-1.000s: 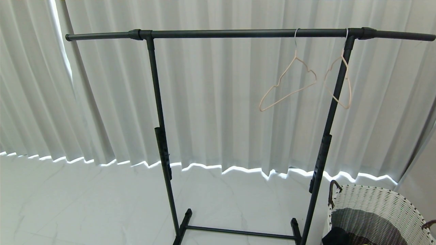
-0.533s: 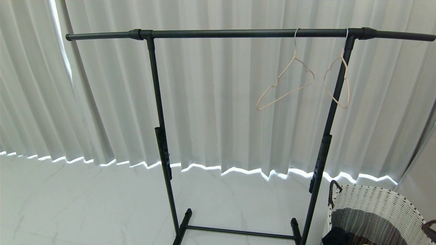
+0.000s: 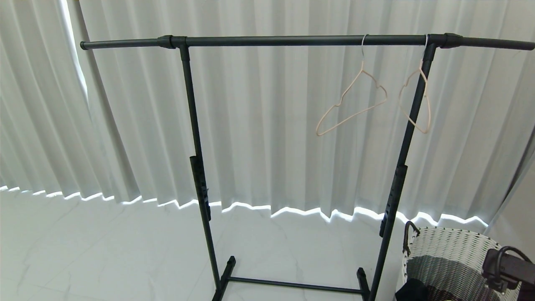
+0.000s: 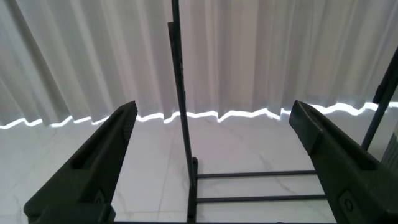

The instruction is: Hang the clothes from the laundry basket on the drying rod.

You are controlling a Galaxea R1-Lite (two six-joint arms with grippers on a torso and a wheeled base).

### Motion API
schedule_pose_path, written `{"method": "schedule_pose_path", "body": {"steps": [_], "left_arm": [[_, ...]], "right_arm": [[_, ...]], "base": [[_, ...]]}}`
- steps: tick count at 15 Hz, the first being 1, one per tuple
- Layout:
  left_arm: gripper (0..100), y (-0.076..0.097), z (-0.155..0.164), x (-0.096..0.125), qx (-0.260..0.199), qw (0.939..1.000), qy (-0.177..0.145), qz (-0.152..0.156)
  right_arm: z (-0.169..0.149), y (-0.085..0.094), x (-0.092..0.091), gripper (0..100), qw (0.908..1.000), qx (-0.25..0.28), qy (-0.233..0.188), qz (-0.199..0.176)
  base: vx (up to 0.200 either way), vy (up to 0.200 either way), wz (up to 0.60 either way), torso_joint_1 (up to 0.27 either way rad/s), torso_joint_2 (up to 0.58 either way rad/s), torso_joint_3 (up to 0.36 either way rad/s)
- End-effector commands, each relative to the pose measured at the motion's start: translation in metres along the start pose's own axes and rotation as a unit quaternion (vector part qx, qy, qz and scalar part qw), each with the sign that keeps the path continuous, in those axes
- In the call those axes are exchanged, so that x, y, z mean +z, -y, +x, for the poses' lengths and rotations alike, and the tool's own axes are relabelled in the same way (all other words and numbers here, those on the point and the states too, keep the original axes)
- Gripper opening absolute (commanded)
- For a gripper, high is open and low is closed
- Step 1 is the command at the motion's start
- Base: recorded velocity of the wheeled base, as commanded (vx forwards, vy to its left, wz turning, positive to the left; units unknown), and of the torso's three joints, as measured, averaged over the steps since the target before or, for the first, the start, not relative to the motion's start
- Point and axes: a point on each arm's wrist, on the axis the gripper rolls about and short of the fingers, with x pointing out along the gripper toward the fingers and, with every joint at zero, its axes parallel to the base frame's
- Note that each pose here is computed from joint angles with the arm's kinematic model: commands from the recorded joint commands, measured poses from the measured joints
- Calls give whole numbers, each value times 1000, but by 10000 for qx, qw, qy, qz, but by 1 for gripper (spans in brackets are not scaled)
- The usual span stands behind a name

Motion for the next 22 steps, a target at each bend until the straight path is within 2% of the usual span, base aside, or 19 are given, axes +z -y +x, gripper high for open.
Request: {"method": "schedule_pose_path", "body": {"steps": [1, 5, 8, 12, 15, 19, 22], "left_arm": [[100, 0, 0, 0, -1, 10000, 0, 0], [100, 0, 0, 0, -1, 10000, 0, 0], [100, 0, 0, 0, -1, 10000, 0, 0], [100, 0, 0, 0, -1, 10000, 0, 0], [100, 0, 0, 0, -1, 10000, 0, 0], [100, 0, 0, 0, -1, 10000, 0, 0], [100, 0, 0, 0, -1, 10000, 0, 0]], "right_arm": [[19, -5, 3, 100, 9980, 554, -267, -151], [46, 0, 4, 100, 9973, 612, -388, -124], [67, 8, 5, 100, 9969, 342, -700, -71], [84, 12, 7, 100, 9972, 256, -698, 53], [91, 13, 7, 100, 9968, 293, -738, 49], [104, 10, 2, 100, 9958, 76, -917, 21], [114, 5, -6, 100, 9953, -310, -915, 8]], "base": [[0, 0, 0, 0, 0, 0], [0, 0, 0, 0, 0, 0], [0, 0, 0, 0, 0, 0], [0, 0, 0, 0, 0, 0], [0, 0, 0, 0, 0, 0], [0, 0, 0, 0, 0, 0], [0, 0, 0, 0, 0, 0]]}}
